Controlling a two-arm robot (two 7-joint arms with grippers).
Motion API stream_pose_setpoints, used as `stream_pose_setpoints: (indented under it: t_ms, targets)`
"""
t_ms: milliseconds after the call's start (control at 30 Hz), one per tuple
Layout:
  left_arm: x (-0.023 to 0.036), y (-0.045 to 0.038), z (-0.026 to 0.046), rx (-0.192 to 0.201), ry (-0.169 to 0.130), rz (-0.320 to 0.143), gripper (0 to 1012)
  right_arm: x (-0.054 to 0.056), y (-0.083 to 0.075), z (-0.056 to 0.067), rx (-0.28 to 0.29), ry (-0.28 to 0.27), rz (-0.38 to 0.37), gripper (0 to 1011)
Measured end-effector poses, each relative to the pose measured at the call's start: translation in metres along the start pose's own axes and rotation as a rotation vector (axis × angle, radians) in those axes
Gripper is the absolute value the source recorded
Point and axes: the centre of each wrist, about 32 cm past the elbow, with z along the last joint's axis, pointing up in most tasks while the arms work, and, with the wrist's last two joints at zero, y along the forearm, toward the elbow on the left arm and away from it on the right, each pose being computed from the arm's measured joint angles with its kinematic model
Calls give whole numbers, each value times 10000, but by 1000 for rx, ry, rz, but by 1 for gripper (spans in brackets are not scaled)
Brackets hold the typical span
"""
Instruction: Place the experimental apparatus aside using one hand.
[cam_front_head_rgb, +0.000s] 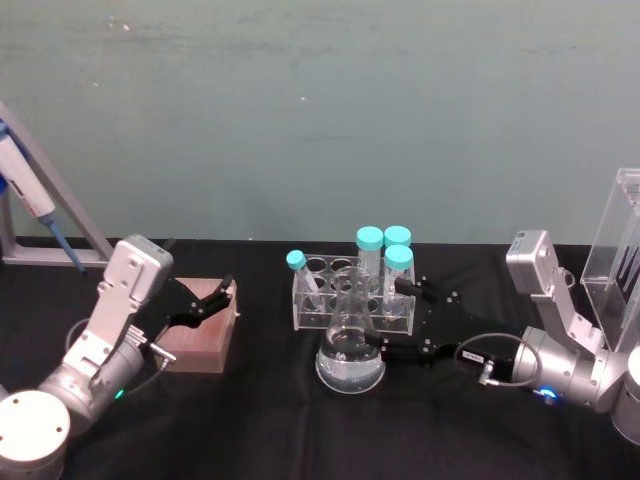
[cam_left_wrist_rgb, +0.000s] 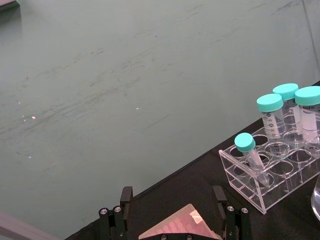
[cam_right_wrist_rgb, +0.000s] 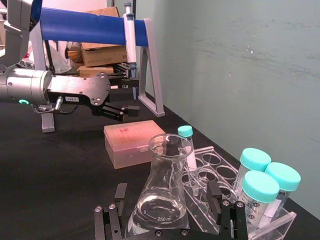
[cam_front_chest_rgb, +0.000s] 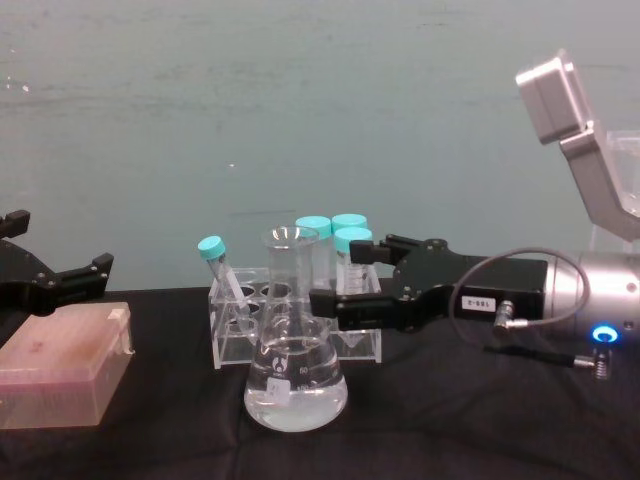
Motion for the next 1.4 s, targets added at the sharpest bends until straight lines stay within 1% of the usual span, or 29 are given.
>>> stream_pose_setpoints:
  t_ms: [700, 1267, 1400]
  targets:
    - [0, 0, 0, 0, 0, 0, 1000, 76, 160, -12, 8, 21, 42, 1000]
    - [0, 0, 0, 0, 0, 0, 1000, 182, 284, 5, 15, 14, 59, 1000]
    - [0, 0, 0, 0, 0, 0, 1000, 190, 310, 11, 14, 12, 65, 1000]
